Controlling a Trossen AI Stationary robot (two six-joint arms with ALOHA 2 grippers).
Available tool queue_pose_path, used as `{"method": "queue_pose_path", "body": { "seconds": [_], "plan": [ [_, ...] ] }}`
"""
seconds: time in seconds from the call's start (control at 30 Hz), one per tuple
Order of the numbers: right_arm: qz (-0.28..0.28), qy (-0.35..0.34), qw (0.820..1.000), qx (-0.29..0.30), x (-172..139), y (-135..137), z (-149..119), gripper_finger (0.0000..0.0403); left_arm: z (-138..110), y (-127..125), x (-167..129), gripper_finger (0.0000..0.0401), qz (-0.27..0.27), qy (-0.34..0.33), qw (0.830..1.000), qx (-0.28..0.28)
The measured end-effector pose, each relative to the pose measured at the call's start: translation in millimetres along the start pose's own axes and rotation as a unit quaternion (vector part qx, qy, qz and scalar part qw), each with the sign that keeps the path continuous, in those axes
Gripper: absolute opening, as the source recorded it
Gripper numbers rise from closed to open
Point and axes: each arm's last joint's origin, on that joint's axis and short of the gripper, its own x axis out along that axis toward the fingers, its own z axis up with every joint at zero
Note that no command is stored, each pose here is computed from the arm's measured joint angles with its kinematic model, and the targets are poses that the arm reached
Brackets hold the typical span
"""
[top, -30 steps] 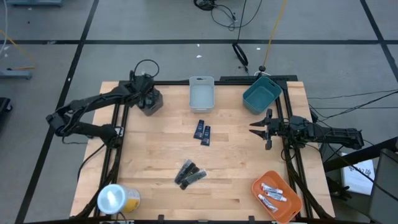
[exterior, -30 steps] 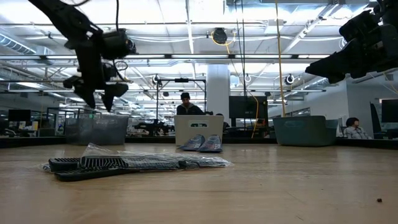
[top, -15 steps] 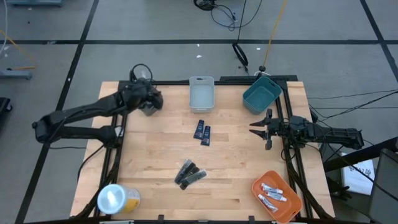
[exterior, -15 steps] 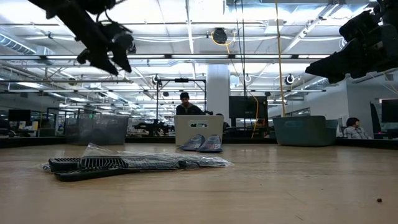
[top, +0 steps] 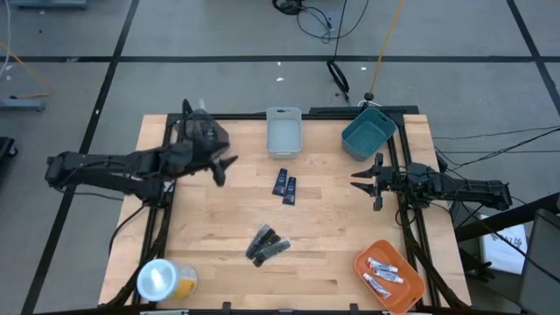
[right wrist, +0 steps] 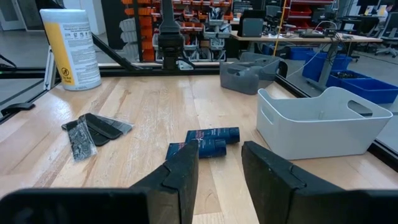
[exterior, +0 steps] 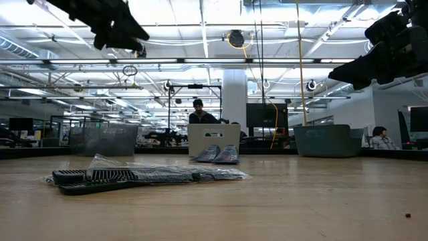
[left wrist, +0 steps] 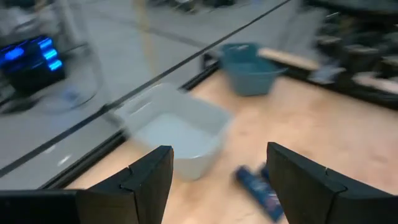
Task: Pick & Place Travel size toiletries
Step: Put the right blue shaving cream into the blue bin
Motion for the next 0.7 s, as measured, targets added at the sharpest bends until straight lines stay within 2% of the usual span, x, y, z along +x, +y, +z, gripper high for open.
{"method": "queue_pose_path", "body": {
  "seconds": [0.2,0.43,0.57,0.7],
  "plan": [
    [0.000,0.000,1.000,0.000,0.0,0.0,0.0,0.0114,-36.4,-20.3,-6.4,0.0255,-0.082,-0.018,0.996,0.005],
    [0.000,0.006,1.000,0.000,0.0,0.0,-1.1,0.0114,-79.8,-35.6,-10.1,0.0255,-0.175,-0.017,0.984,-0.003],
    [0.000,0.007,1.000,0.004,0.0,0.0,-1.4,0.0114,-89.4,-39.2,-19.7,0.0245,-0.193,-0.025,0.981,0.010],
    [0.000,0.007,1.000,0.011,0.0,0.0,-1.4,0.0114,-93.6,-36.7,-31.4,0.0214,-0.197,-0.014,0.980,0.028]
  ]
}}
